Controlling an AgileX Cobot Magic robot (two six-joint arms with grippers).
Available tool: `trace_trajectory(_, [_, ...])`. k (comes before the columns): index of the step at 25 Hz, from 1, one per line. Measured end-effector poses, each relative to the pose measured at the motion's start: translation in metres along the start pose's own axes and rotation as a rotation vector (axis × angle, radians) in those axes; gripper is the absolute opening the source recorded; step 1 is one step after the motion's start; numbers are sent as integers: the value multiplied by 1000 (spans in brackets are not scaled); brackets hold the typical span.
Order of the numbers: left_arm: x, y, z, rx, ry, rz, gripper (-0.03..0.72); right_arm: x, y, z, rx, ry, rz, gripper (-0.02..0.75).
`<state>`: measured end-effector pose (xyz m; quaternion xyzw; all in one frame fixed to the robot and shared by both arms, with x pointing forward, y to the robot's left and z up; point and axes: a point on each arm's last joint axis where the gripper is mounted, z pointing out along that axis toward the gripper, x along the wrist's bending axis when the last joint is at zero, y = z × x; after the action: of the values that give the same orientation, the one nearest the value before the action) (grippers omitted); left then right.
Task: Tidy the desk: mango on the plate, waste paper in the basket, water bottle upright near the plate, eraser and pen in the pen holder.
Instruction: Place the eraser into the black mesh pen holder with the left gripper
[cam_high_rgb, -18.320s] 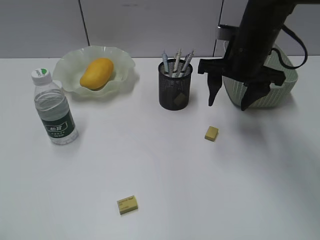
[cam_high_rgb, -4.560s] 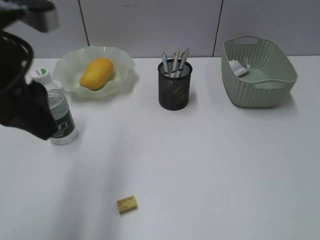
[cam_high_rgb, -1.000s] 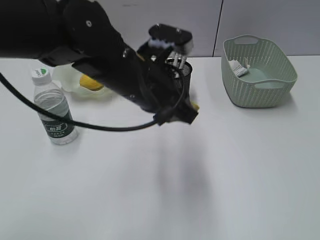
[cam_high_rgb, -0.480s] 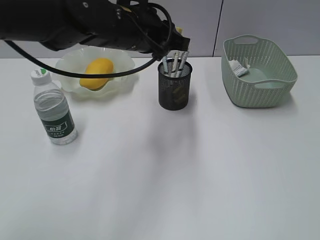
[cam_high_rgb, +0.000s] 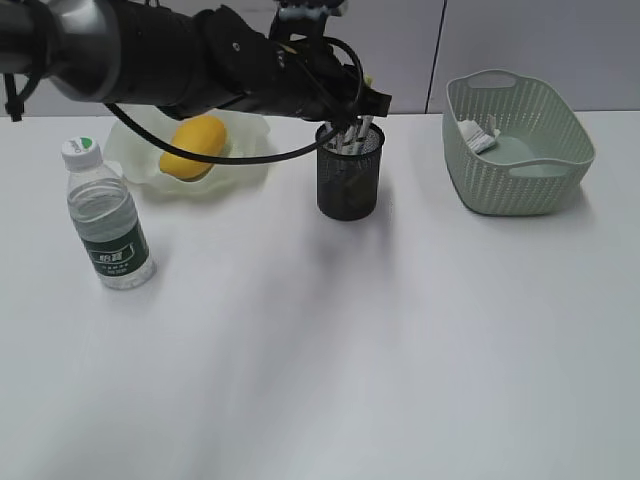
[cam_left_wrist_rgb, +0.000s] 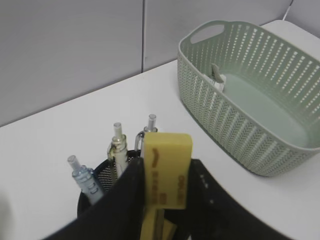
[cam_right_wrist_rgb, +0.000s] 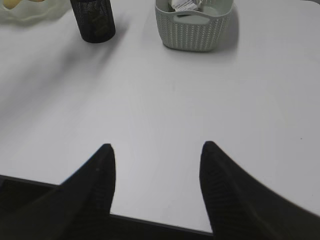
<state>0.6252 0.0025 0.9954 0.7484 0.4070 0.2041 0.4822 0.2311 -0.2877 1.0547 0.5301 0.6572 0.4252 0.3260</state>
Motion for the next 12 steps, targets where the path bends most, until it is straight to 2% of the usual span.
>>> trace_trajectory(12, [8,-17,30,28,15,0,202,0,0,0,0,0,0,435])
